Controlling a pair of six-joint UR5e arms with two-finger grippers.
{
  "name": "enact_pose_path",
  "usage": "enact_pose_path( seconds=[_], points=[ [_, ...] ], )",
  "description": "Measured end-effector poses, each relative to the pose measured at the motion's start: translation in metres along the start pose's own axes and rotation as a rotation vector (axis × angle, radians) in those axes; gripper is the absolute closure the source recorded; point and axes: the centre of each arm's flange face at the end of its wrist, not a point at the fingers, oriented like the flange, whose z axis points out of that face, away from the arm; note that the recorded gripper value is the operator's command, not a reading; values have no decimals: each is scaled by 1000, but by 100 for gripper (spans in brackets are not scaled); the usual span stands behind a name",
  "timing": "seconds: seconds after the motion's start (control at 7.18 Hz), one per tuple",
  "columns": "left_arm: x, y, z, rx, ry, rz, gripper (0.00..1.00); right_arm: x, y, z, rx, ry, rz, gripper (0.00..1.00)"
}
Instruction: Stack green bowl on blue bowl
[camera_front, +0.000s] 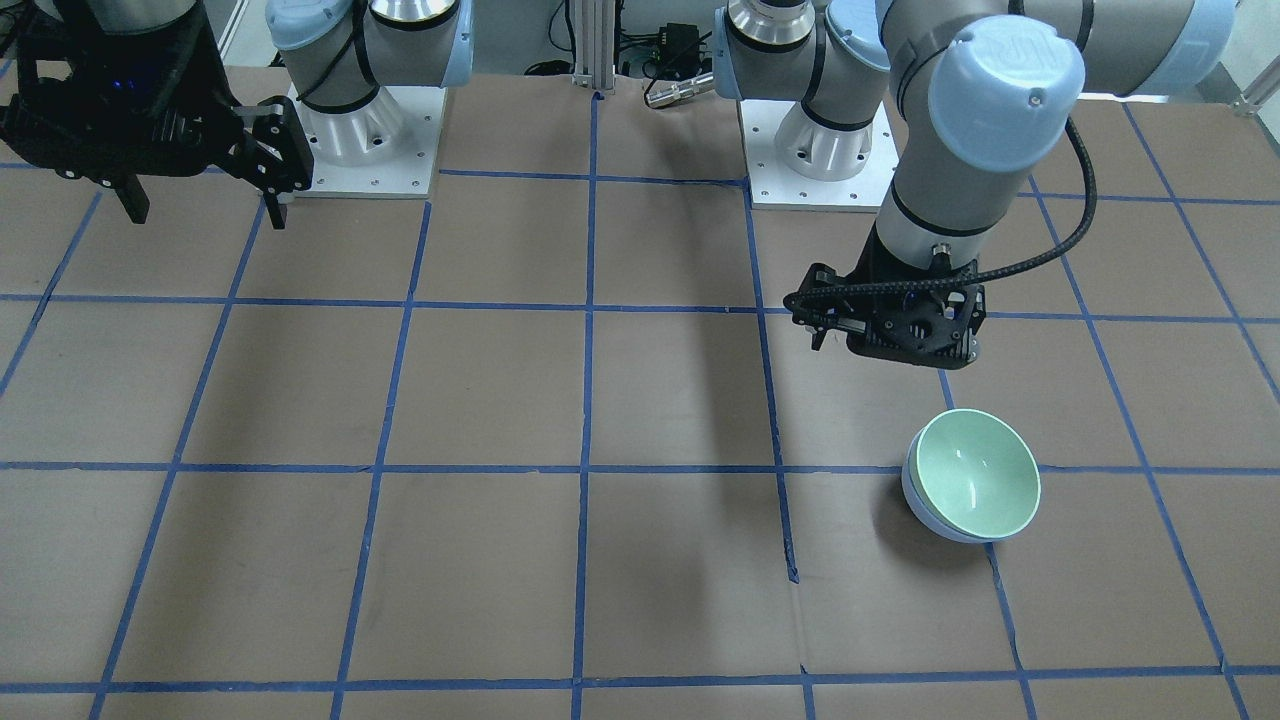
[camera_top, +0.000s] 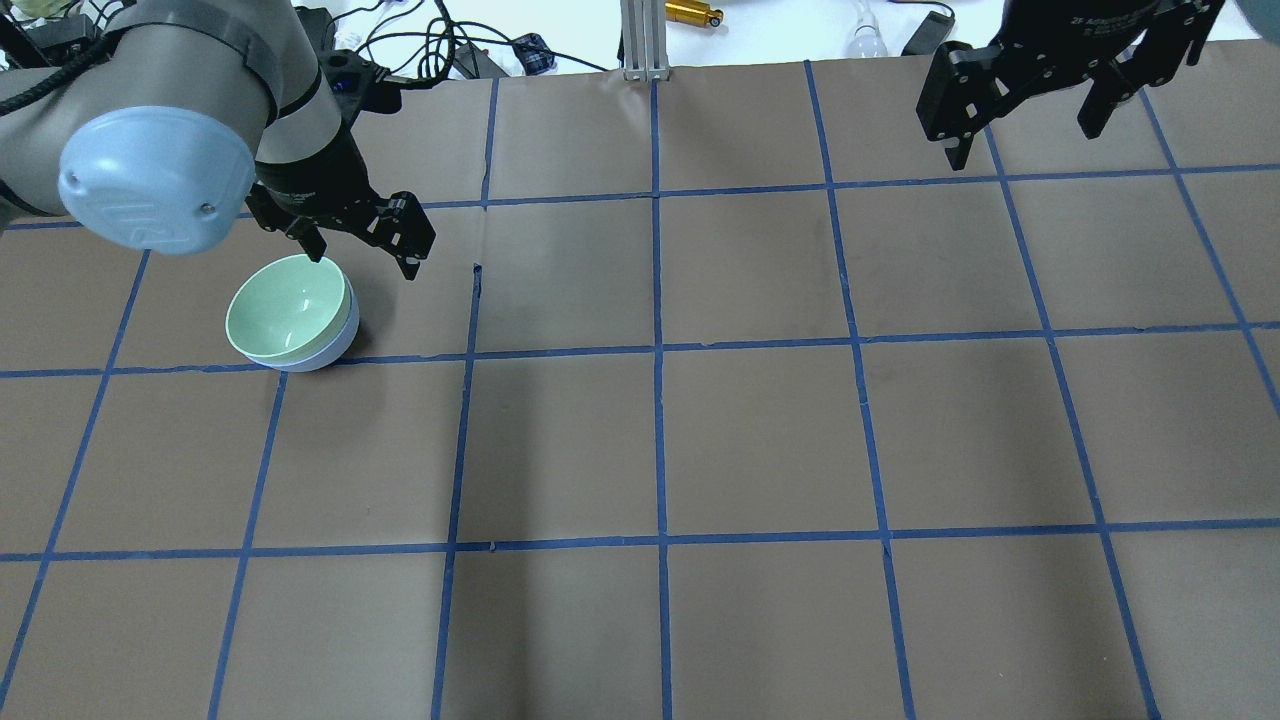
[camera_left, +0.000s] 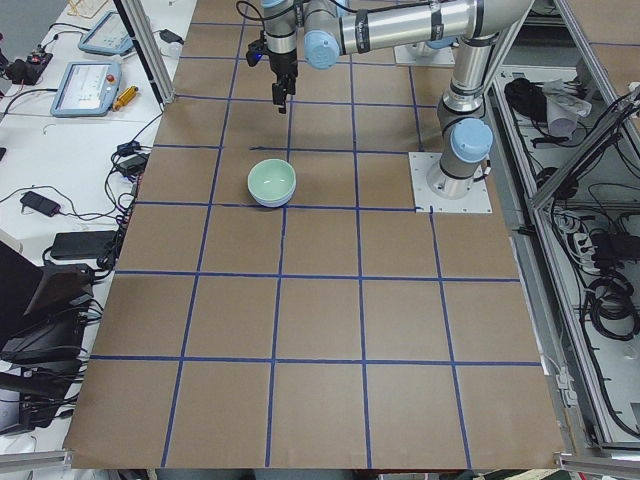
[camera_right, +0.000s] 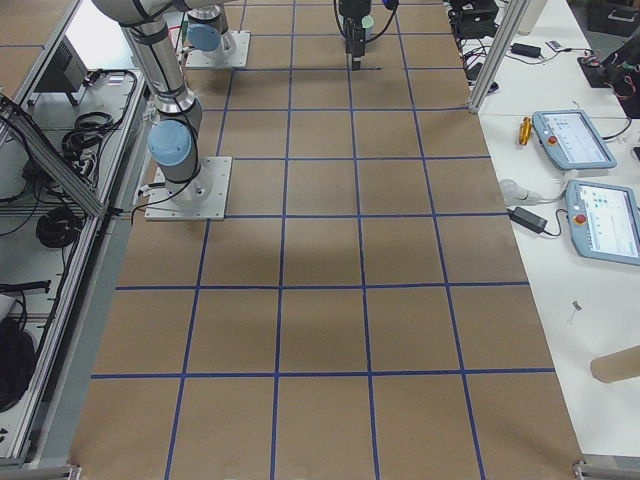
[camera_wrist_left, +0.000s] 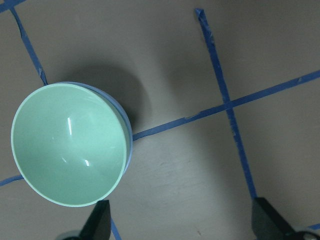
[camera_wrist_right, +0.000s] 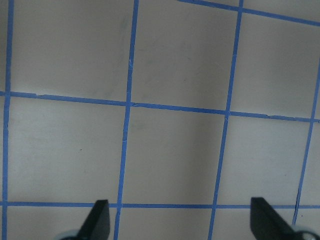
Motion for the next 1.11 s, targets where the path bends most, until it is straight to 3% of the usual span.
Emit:
enact_pose_path(
  seconds=[0.42, 1.11],
  points=[
    [4, 20, -52, 11, 45, -47, 0, 0, 0, 0, 0, 0, 0, 0],
    [4, 32, -61, -41, 65, -47, 0, 0, 0, 0, 0, 0, 0, 0]
  ],
)
